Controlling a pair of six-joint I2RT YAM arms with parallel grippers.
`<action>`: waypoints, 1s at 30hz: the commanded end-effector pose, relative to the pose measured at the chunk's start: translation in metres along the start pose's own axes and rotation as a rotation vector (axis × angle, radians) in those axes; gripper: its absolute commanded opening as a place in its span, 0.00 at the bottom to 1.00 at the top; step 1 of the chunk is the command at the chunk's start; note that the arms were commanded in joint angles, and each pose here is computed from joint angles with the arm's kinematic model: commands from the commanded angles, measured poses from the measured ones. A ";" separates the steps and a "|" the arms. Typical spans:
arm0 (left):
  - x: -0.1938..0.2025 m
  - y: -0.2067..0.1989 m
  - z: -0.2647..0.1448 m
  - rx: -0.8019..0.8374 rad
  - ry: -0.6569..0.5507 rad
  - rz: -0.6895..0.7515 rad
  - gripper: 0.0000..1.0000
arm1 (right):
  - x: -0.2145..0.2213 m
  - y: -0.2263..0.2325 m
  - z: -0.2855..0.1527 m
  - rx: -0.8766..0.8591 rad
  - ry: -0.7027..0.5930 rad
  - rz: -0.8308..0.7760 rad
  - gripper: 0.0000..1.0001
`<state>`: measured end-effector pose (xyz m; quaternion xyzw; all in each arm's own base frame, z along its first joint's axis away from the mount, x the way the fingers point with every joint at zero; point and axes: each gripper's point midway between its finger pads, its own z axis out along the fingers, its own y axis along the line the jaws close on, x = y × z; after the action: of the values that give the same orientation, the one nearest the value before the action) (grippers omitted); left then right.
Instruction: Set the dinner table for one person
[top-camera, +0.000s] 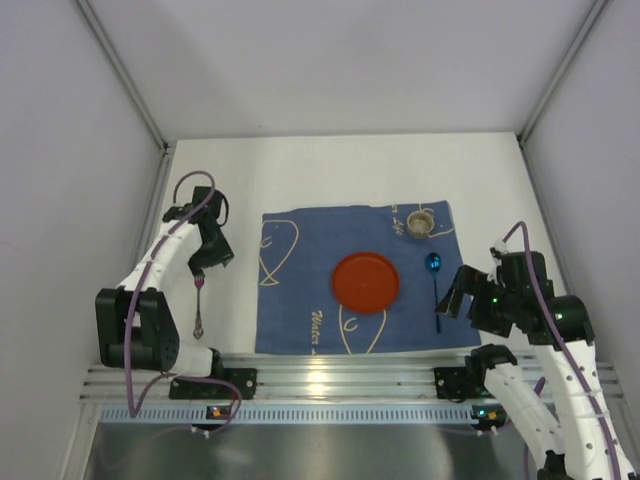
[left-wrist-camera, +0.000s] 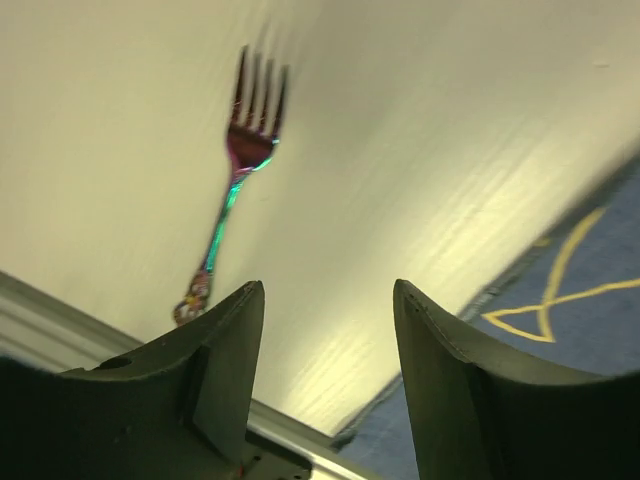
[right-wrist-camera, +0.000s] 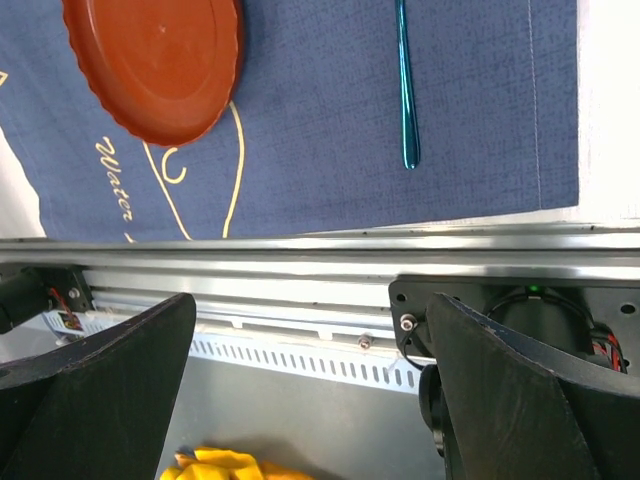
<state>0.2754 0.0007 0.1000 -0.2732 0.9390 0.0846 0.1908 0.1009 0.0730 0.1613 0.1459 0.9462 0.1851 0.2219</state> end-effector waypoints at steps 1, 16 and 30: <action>0.000 0.038 0.011 -0.072 0.017 0.103 0.60 | -0.012 0.011 0.005 -0.043 -0.012 -0.035 1.00; -0.017 0.046 0.060 0.012 0.133 0.003 0.53 | -0.015 0.008 0.013 -0.018 0.005 -0.031 1.00; -0.036 0.040 0.096 0.002 0.127 0.108 0.54 | -0.007 -0.002 0.030 0.022 0.039 0.006 1.00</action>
<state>0.2933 0.0718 0.0270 -0.2402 0.9623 0.0747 0.1034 0.1097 0.0768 0.1378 0.1447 0.9552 0.1797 0.1853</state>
